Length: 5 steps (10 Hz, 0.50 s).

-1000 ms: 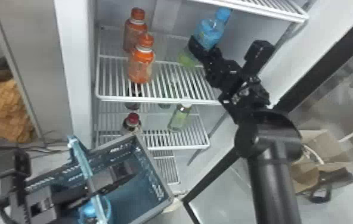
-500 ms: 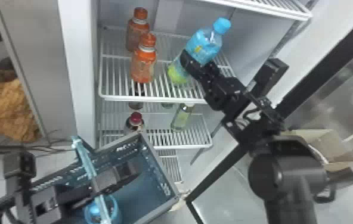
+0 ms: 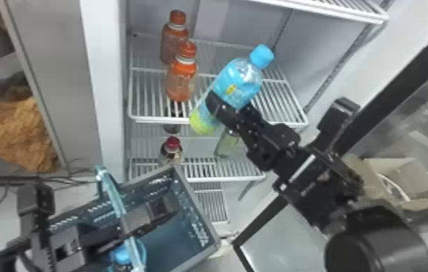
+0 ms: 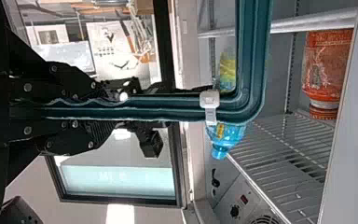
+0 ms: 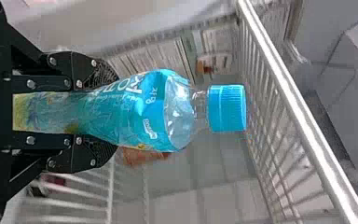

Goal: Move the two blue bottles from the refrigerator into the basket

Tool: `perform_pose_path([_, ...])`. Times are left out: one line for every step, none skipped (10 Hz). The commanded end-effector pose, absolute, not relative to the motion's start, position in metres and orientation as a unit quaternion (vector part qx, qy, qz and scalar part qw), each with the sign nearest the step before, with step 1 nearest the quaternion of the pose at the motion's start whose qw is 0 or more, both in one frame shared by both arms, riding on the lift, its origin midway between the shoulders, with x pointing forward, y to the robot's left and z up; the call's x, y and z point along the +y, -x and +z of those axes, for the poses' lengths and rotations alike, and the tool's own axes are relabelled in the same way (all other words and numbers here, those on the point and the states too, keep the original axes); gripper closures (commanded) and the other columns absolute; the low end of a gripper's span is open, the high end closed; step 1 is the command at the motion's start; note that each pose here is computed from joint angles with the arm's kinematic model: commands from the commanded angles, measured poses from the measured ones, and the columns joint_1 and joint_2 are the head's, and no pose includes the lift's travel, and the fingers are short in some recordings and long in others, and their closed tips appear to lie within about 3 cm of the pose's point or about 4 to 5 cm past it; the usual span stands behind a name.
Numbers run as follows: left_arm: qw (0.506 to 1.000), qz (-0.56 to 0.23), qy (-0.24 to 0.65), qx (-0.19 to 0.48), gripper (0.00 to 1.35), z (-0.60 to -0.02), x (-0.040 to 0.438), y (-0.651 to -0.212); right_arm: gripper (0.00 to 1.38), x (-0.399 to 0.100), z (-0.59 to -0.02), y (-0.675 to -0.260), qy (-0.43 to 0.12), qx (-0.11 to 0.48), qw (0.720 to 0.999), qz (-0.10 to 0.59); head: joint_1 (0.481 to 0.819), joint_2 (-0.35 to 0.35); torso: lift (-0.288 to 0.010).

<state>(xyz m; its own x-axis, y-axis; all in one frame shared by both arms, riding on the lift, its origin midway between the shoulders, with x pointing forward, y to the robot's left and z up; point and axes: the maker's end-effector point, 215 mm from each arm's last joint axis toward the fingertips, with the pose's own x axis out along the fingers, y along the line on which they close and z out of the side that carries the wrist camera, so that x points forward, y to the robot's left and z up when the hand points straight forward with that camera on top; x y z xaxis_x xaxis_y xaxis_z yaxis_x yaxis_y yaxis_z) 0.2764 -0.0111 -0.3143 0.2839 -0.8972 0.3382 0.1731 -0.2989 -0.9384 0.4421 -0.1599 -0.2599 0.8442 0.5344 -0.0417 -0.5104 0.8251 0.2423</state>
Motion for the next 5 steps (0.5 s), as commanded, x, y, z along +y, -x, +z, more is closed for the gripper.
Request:
perform_pose_path([0.514, -0.521, 0.615, 0.295, 1.2, -0.314, -0.011, -0.276, 1.28, -0.139, -0.269, -0.422, -0.13, 0.077, 0.943, 0.296, 0.695, -0.276, -0.01])
perform_pose_path([0.513, -0.521, 0.615, 0.295, 1.2, -0.314, -0.012, -0.275, 1.28, -0.125, -0.285, -0.41, -0.143, 0.103, 0.934, 0.311, 0.695, -0.261, -0.01])
perform_pose_path([0.512, -0.521, 0.615, 0.295, 1.2, -0.314, -0.012, -0.275, 1.28, -0.111, -0.299, -0.399, -0.154, 0.126, 0.924, 0.326, 0.695, -0.246, -0.01])
perform_pose_path([0.512, -0.521, 0.616, 0.295, 1.2, -0.315, -0.012, -0.275, 1.28, -0.1, -0.317, -0.392, -0.164, 0.151, 0.915, 0.336, 0.695, -0.226, -0.01])
perform_pose_path([0.511, -0.522, 0.616, 0.295, 1.2, -0.313, -0.013, -0.276, 1.28, -0.086, -0.327, -0.384, -0.173, 0.166, 0.905, 0.351, 0.695, -0.205, -0.01])
